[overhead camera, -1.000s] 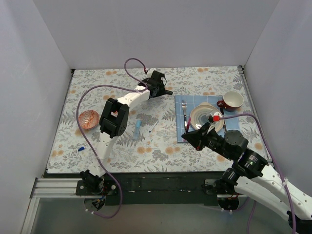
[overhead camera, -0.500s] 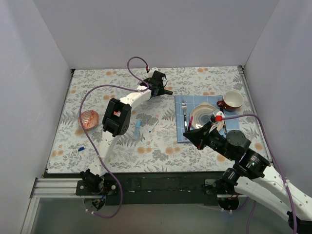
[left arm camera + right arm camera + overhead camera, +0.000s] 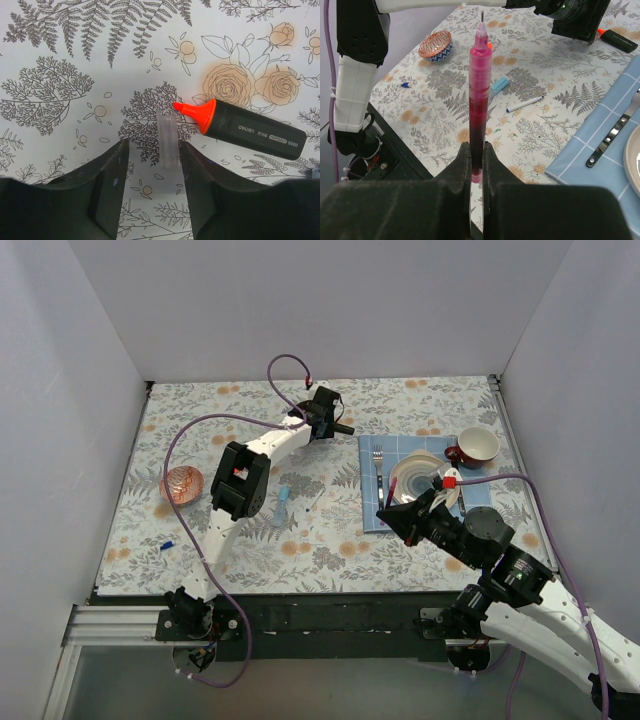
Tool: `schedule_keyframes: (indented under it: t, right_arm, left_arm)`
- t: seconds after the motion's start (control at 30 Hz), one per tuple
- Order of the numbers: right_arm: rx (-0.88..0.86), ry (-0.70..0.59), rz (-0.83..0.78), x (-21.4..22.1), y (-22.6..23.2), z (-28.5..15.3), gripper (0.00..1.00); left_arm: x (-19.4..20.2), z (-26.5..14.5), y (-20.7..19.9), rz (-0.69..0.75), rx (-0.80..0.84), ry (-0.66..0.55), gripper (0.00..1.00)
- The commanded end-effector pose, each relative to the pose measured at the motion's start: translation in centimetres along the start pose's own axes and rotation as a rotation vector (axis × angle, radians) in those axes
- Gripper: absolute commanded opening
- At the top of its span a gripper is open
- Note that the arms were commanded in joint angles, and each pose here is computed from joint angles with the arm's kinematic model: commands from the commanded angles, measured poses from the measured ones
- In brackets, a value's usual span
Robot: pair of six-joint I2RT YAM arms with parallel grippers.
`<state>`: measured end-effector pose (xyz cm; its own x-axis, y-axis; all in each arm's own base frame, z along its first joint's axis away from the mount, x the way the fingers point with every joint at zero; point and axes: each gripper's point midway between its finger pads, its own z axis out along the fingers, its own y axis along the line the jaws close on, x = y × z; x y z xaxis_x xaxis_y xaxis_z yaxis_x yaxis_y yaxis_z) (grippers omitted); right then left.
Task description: Insert the pens into the pen caps
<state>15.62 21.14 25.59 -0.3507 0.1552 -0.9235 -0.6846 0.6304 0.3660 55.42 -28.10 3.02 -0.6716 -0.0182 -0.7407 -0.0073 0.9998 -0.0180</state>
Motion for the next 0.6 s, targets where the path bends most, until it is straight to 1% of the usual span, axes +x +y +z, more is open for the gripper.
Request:
schedule_keyframes:
  t: [0.0,0.03,0.07,0.17,0.27,0.4,0.47,0.57]
  right_arm:
    - [-0.013,-0.081,-0.016,-2.9,0.7,-0.4,0.01]
    - [-0.012,-0.083,-0.015,-2.9,0.7,-0.3,0.01]
    - [-0.016,-0.083,-0.015,-2.9,0.8,-0.3,0.01]
    - [-0.020,-0.078,-0.014,-2.8,0.8,-0.4,0.01]
    - [-0.016,-0.085,-0.013,-3.0,0.8,-0.5,0.01]
    - [-0.006,-0.092,-0.014,-3.3,0.7,-0.6,0.01]
    - [-0.002,-0.094,-0.014,-3.3,0.6,-0.6,0.01]
    - [-0.004,-0.093,-0.016,-3.3,0.6,-0.6,0.01]
  left_arm:
    - [1.1,-0.2,1.3,0.079,-0.046,0.040,0.41]
    - [0.9,-0.2,1.5,0.086,-0.052,0.037,0.37]
    - [0.8,-0.2,1.5,0.085,-0.054,0.033,0.36]
    - [0.8,-0.2,1.2,0.095,-0.039,0.031,0.35]
    - [0.9,0.1,0.0,0.116,0.028,0.030,0.36]
    - [1.4,0.6,0.0,0.130,0.031,0.045,0.37]
    - [1.8,0.9,-0.1,0.141,0.036,0.055,0.35]
    - [2.5,1.0,0.0,0.154,0.039,0.075,0.31]
